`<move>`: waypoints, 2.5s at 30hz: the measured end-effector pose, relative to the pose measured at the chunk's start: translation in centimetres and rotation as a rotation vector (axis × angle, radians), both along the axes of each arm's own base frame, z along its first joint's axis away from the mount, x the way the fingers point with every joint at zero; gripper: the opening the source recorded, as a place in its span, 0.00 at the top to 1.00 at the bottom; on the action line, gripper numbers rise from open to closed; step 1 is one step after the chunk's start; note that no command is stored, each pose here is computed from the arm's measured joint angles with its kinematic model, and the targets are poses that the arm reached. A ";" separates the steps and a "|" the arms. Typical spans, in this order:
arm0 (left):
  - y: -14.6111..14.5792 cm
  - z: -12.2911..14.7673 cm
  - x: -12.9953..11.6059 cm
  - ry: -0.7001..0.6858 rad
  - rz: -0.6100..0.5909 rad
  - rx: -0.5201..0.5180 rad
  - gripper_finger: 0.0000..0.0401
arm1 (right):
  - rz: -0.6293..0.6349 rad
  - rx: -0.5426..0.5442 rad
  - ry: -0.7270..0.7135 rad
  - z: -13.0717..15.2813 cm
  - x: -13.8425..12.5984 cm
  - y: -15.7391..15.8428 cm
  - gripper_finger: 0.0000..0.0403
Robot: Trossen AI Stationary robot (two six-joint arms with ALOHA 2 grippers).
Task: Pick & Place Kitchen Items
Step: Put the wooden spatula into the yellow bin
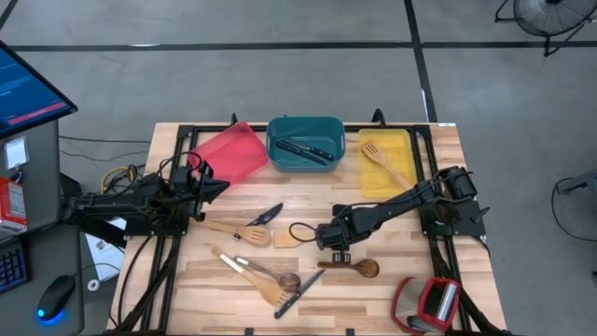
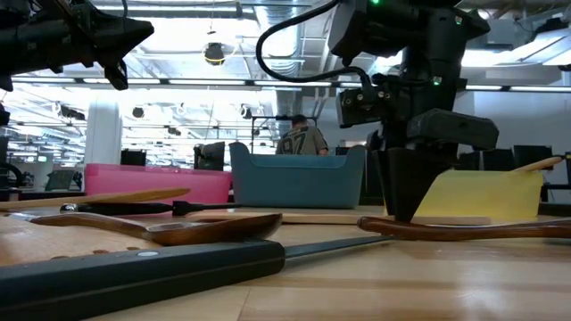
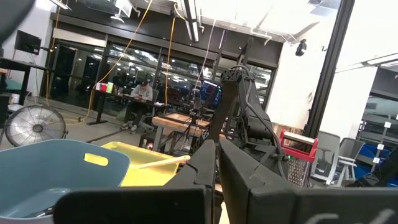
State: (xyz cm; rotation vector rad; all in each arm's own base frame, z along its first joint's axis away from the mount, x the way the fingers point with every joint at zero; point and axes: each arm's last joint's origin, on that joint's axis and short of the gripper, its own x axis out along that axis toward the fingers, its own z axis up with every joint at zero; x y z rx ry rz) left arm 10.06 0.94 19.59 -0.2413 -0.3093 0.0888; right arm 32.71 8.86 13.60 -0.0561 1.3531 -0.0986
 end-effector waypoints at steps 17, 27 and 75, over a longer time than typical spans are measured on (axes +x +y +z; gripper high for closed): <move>0.0 0.0 0.0 0.000 0.001 0.000 0.99 | 0.006 0.000 0.004 0.4 -0.3 0.0 0.98; 0.0 0.0 0.0 -0.001 0.001 0.000 0.99 | -0.013 0.021 -0.137 5.3 -1.4 -0.2 0.99; 0.0 0.1 0.0 -0.010 0.000 0.001 0.99 | -0.094 0.104 0.061 -1.2 0.2 -0.1 0.41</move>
